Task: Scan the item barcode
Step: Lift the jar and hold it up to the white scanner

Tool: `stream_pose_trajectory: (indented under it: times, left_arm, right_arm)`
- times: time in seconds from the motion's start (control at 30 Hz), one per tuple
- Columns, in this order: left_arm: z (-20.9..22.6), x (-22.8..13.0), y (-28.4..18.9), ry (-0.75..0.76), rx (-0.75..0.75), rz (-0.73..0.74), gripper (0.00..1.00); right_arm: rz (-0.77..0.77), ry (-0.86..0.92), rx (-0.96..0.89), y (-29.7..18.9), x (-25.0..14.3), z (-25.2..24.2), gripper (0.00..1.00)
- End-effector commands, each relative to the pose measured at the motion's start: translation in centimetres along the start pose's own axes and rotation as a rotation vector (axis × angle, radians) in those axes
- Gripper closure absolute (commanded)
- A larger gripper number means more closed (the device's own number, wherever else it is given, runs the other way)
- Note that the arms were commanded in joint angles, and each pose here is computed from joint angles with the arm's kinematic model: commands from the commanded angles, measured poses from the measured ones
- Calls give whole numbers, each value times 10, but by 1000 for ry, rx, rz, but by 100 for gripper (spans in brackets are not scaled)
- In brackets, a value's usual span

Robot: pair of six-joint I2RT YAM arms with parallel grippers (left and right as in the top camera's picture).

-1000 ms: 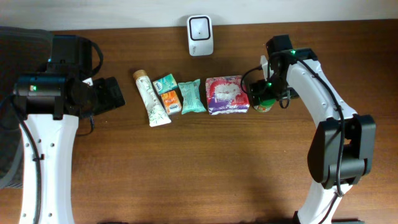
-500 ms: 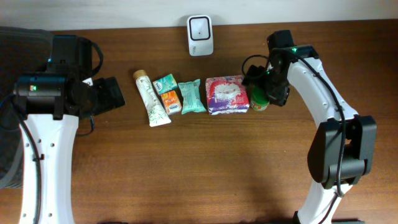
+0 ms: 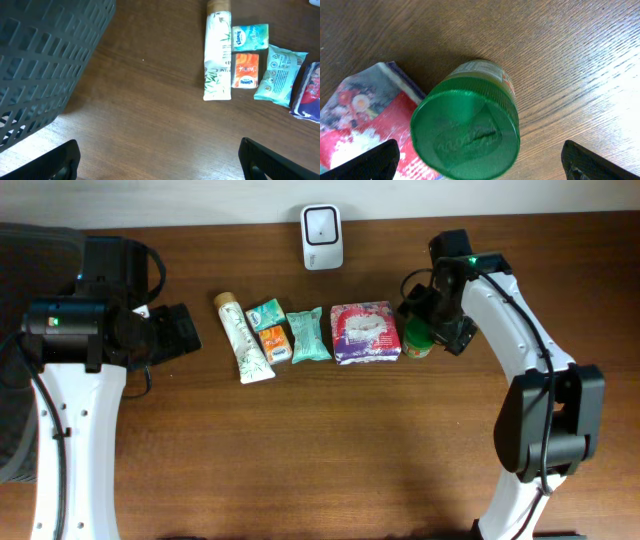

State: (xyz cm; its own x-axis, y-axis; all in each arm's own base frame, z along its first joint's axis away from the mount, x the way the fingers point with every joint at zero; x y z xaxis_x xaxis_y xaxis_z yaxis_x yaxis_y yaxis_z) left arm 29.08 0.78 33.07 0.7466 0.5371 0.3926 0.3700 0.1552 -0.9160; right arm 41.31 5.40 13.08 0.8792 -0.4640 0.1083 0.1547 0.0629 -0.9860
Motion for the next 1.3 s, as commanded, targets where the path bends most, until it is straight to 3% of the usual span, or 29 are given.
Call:
stream_pose_trajectory:
  times: [0.0, 0.13, 0.17, 0.23, 0.37, 0.67, 0.77, 0.8, 0.9, 0.97, 1.13, 1.27]
  left_arm:
    - [2, 1, -5, -19, -6, -18, 1]
    - [2, 1, -5, -19, -6, -18, 1]
    - [2, 1, -5, -19, -6, -18, 1]
    - [2, 1, -5, -19, -6, -18, 1]
    - [2, 1, -5, -19, -6, -18, 1]
    - [2, 1, -5, -19, -6, -18, 1]
    - [2, 1, -5, -20, -6, -18, 1]
    - [2, 1, -5, -19, -6, -18, 1]
    - [2, 1, -5, -19, -6, -18, 1]
    - [2, 1, -5, -19, -6, -18, 1]
    - [2, 1, -5, -19, -6, -18, 1]
    - [2, 1, -5, -19, -6, -18, 1]
  right_arm:
    - [14, 18, -8, 22, 5, 6, 1]
    - [-11, -63, 5, 31, 12, 10, 0]
    - [-2, -70, -3, 34, 11, 9, 7]
    - [14, -69, -12, 41, 10, 8, 7]
    - [56, -76, -35, 46, 3, 3, 21]
    - [98, -209, -27, 44, -3, 2, 25]
    - [98, -256, -43, 31, 0, 3, 26]
    - [93, -258, -60, 28, 1, 1, 33]
    - [84, -301, -66, 10, 7, 4, 35]
    - [73, -303, -60, 1, 10, 7, 43]
    - [-6, -382, 5, -37, 26, 27, 42]
    - [-186, -530, 88, -76, 39, 71, 42]
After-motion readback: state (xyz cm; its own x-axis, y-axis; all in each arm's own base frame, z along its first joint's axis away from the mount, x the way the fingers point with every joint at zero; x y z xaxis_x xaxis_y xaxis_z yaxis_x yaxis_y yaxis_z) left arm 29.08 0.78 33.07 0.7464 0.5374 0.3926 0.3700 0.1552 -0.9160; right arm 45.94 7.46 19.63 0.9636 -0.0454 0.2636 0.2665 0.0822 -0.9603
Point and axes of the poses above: each gripper's point midway between its finger pads, its own y axis out along the fingers, its own z axis along the line the jaws close on, x = y × z, the point moved 5 cm from there along -y, back along the fingers, and after that the axes turned 13 degrees about -y, right-handed, at the moved point
